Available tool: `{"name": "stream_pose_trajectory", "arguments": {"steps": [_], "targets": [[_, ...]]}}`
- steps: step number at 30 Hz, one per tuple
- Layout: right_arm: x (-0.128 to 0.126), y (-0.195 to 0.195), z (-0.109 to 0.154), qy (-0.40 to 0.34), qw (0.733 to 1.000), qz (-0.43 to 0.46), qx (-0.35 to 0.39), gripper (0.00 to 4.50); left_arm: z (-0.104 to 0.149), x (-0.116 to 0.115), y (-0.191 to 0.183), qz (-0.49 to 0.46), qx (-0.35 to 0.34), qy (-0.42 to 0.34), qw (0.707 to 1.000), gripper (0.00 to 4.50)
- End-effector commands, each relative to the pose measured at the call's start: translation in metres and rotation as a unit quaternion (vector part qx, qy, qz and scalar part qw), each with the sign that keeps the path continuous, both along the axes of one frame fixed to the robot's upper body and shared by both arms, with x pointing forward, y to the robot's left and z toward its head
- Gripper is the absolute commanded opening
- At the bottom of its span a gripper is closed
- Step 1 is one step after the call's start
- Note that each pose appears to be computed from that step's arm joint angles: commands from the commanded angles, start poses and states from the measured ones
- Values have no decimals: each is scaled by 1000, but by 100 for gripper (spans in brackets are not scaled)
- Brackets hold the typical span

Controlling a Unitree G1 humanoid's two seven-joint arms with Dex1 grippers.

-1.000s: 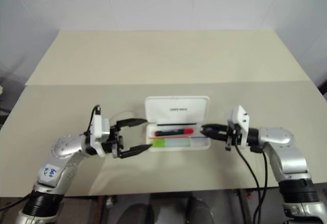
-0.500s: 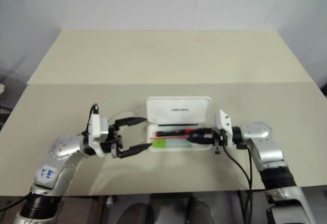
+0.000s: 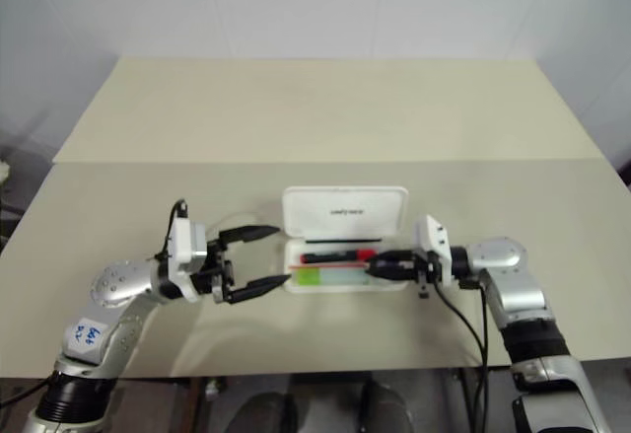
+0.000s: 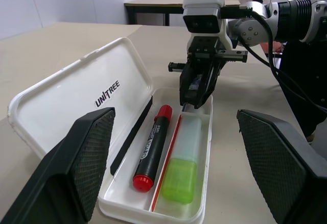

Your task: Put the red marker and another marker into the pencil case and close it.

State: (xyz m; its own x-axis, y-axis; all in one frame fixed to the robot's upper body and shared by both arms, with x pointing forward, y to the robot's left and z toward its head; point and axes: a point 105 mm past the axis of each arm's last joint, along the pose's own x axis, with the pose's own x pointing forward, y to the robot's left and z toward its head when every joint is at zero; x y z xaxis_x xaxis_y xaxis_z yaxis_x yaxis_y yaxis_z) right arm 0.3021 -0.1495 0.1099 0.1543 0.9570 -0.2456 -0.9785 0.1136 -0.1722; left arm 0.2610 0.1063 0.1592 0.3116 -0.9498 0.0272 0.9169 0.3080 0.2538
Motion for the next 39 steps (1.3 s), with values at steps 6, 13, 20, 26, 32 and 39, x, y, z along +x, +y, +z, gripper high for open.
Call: {"name": "stream_pose_trajectory", "arguments": {"steps": [6, 13, 20, 26, 32, 39], "targets": [[8, -17, -1, -12, 1000, -20, -21, 43, 13, -2, -1, -11, -5, -28, 1000, 407], [11, -19, 0, -14, 1000, -18, -19, 176, 15, 0, 0, -12, -4, -31, 999, 407], [7, -11, 7, -18, 1000, 0, -10, 430, 16, 2, 0, -12, -4, -33, 999, 407], [5, -4, 23, -35, 999, 4, 8, 448, 16, 2, 1, -11, -4, -34, 999, 407], [6, -3, 40, -32, 999, -8, 38, 448, 15, 1, 1, -12, -3, -33, 999, 407], [-1, -20, 55, -48, 997, -45, 49, 448, 12, 2, 6, 2, 3, -29, 1000, 407]]}}
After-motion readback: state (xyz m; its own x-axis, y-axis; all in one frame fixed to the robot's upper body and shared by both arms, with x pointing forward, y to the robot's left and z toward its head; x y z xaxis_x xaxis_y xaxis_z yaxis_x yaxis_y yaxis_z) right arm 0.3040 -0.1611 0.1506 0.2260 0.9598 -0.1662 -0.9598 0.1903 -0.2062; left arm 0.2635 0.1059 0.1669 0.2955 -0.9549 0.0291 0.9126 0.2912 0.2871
